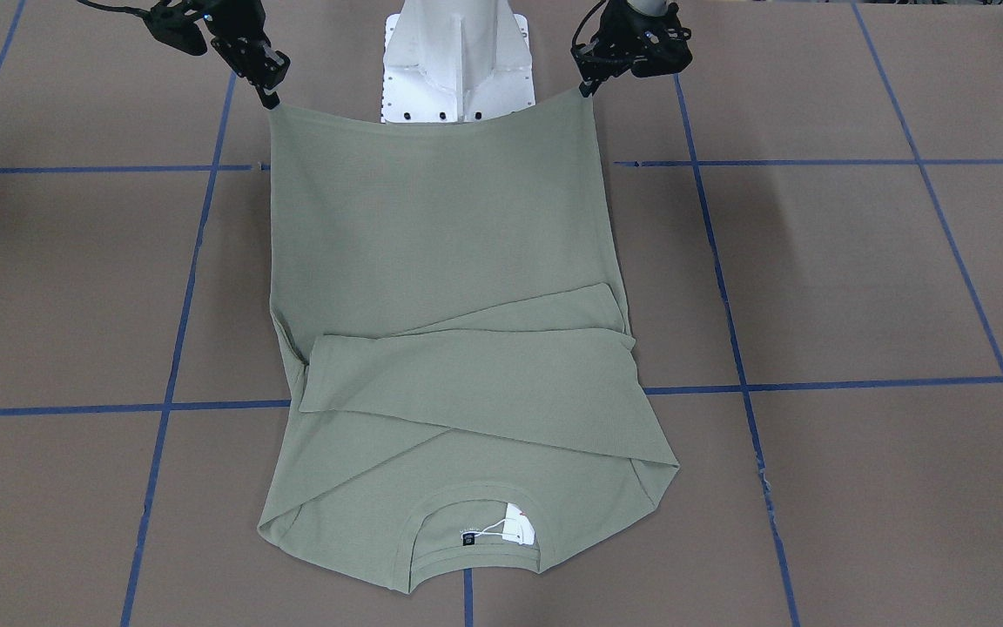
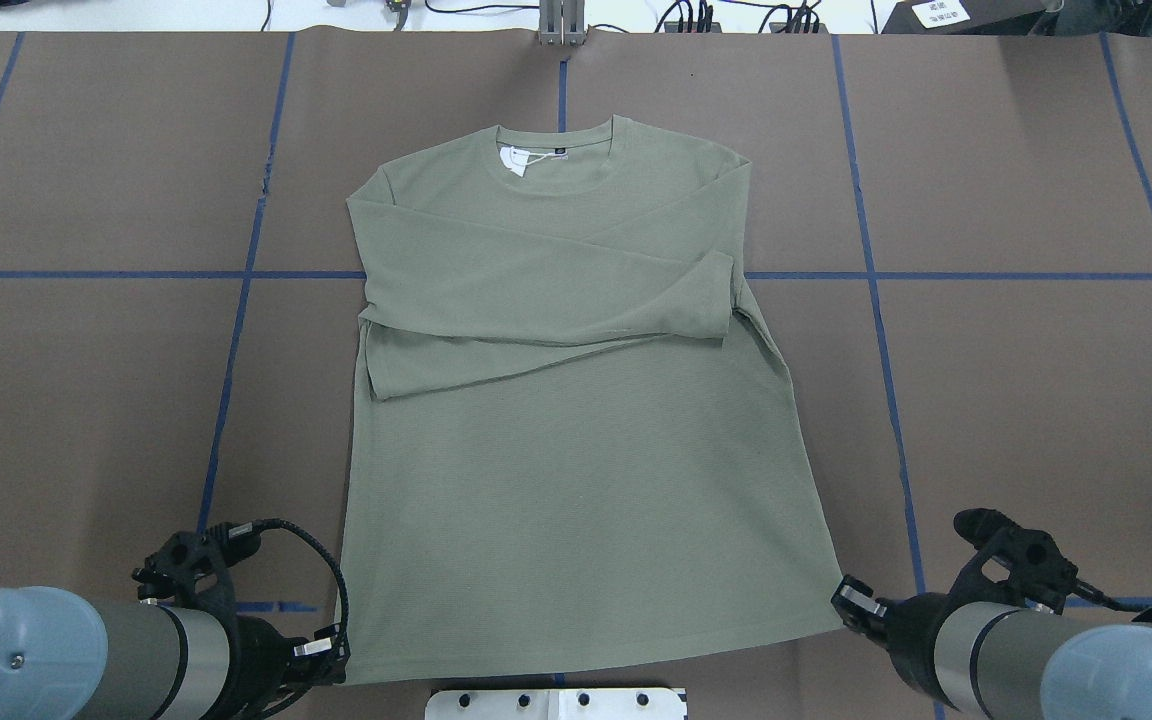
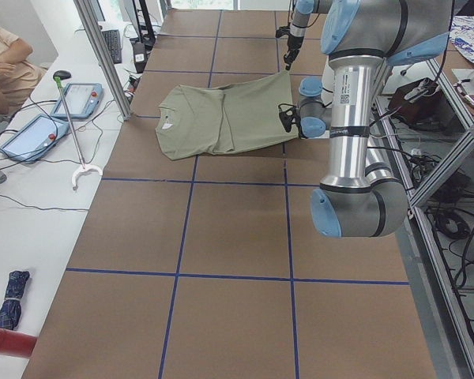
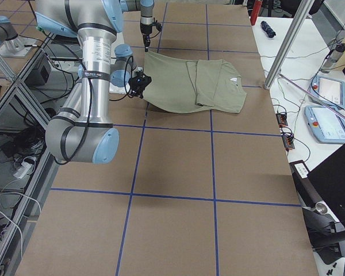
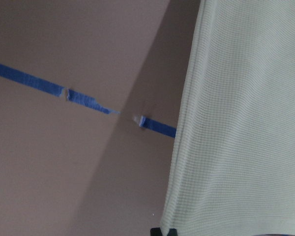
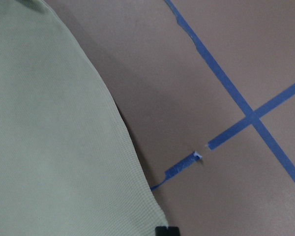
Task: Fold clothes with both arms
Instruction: 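Lift the hem with both grippers and fold it toward the collar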
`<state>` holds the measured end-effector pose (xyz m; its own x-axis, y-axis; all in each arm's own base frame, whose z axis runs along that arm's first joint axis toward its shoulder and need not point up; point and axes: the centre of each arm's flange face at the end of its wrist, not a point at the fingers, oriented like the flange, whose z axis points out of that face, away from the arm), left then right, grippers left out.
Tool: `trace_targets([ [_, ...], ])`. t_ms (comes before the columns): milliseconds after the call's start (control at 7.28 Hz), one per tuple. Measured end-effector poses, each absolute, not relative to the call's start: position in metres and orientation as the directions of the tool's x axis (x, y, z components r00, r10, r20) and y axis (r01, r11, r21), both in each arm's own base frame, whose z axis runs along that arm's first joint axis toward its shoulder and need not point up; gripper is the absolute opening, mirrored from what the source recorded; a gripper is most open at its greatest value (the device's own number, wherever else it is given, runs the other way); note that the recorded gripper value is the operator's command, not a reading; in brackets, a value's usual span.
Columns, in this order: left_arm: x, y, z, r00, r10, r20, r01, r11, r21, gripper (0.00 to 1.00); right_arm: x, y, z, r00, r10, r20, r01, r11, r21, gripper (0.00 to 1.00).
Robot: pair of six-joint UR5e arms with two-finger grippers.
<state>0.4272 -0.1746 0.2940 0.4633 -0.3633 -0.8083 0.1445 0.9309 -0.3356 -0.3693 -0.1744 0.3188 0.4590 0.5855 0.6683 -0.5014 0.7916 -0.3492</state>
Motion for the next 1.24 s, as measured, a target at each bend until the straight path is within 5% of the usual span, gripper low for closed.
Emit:
trace_targets([
  [412,0.411,-0.276,0.273,0.412,-0.256,-0.875,0.253,0.954,-0.160,0.00,-0.385,-0.276,0.312,0.456,0.515,0.726,-0.555,0.802,-0.221,0.00],
  [824,0.414,-0.438,0.279,0.419,-0.237,-0.877,0.438,0.898,-0.033,0.00,-0.390,-0.450,0.292,0.515,0.476,0.713,-0.557,0.818,-0.143,0.00],
  [1236,0.397,-0.541,0.312,0.399,-0.234,-0.886,0.541,0.841,0.022,0.00,-0.388,-0.592,0.296,0.560,0.503,0.658,-0.607,0.790,-0.087,0.00],
])
